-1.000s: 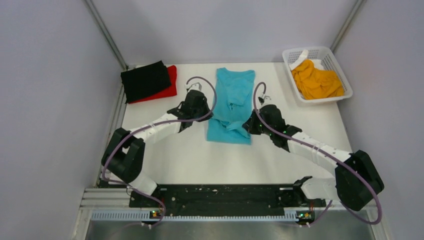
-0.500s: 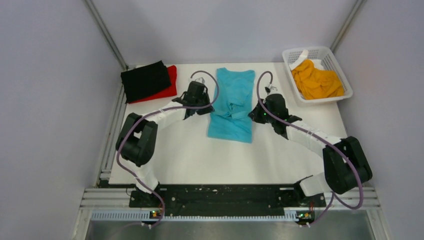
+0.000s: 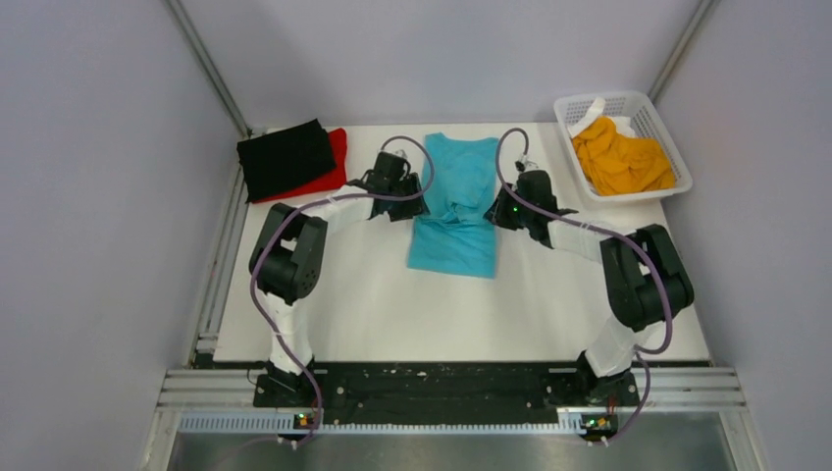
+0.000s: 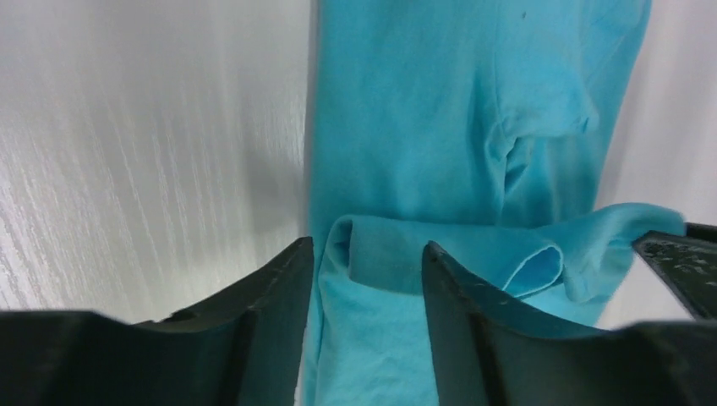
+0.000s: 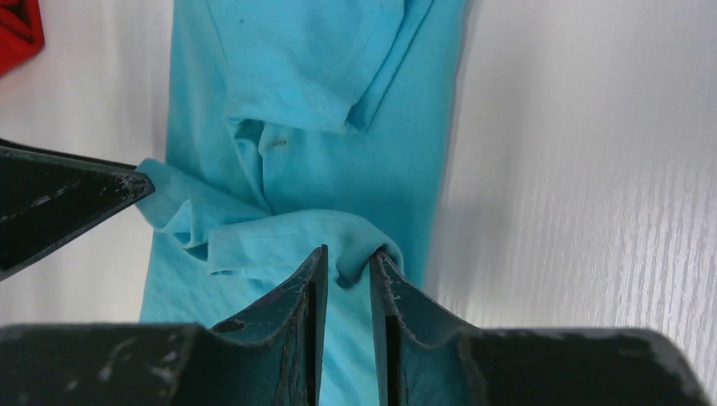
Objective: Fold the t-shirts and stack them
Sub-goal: Fold the folded rectangular tshirt in 1/3 of the way, then grab one side of the 2/3 rectangular tshirt with both arms
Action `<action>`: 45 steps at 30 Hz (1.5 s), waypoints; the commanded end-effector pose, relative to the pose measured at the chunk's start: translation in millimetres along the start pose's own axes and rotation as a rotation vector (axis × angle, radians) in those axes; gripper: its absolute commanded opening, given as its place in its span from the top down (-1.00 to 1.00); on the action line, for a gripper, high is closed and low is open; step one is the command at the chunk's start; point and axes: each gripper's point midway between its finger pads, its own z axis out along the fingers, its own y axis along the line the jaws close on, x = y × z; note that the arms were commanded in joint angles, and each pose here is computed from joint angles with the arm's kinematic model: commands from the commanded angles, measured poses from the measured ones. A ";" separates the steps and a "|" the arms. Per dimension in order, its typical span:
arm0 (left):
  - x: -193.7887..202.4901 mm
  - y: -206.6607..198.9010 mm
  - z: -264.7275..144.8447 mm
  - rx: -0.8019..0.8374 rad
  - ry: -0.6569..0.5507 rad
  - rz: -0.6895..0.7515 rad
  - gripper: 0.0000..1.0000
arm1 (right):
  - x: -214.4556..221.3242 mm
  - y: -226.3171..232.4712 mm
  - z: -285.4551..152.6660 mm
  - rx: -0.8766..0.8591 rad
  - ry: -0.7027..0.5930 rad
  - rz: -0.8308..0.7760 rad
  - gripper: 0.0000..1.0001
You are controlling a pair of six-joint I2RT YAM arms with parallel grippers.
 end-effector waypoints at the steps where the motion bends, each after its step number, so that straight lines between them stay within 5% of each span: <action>1: -38.5 -16.5 -20.7 0.036 -0.058 0.029 -0.41 | -34.2 20.2 8.4 -0.065 -0.038 -0.026 0.10; 2: -41.4 -18.4 -27.6 0.036 -0.073 0.031 -0.84 | -35.2 20.8 5.8 -0.062 -0.041 -0.023 -0.12; 3: -45.3 -19.9 -36.3 0.037 -0.095 0.028 -0.97 | -34.2 19.3 2.3 -0.055 -0.046 -0.010 -0.28; 8: -15.3 -15.6 -62.2 0.096 -0.105 -0.021 -0.98 | -12.5 10.4 -25.3 -0.051 -0.068 0.038 -0.96; 18: 85.2 14.8 -81.5 0.144 0.035 -0.133 -0.96 | 67.3 14.4 -85.7 -0.222 0.035 0.082 -0.94; 26: 106.5 16.0 -60.6 0.172 0.124 -0.174 -0.40 | 93.0 1.3 -90.1 -0.182 0.090 0.114 -0.58; 31: 123.6 20.6 -51.8 0.171 0.188 -0.193 0.16 | 100.3 -6.8 -81.5 -0.135 0.115 0.112 -0.42; 35: 132.5 30.6 -48.7 0.134 0.203 -0.204 0.24 | 106.7 -9.5 -74.4 -0.118 0.137 0.109 -0.30; 42: 133.2 36.9 -44.6 0.092 0.210 -0.208 0.95 | 114.4 -14.9 -61.8 -0.064 0.151 0.096 -0.05; 45: 134.1 36.4 -44.9 0.097 0.213 -0.209 1.00 | 116.8 -14.3 -55.6 -0.057 0.157 0.093 0.13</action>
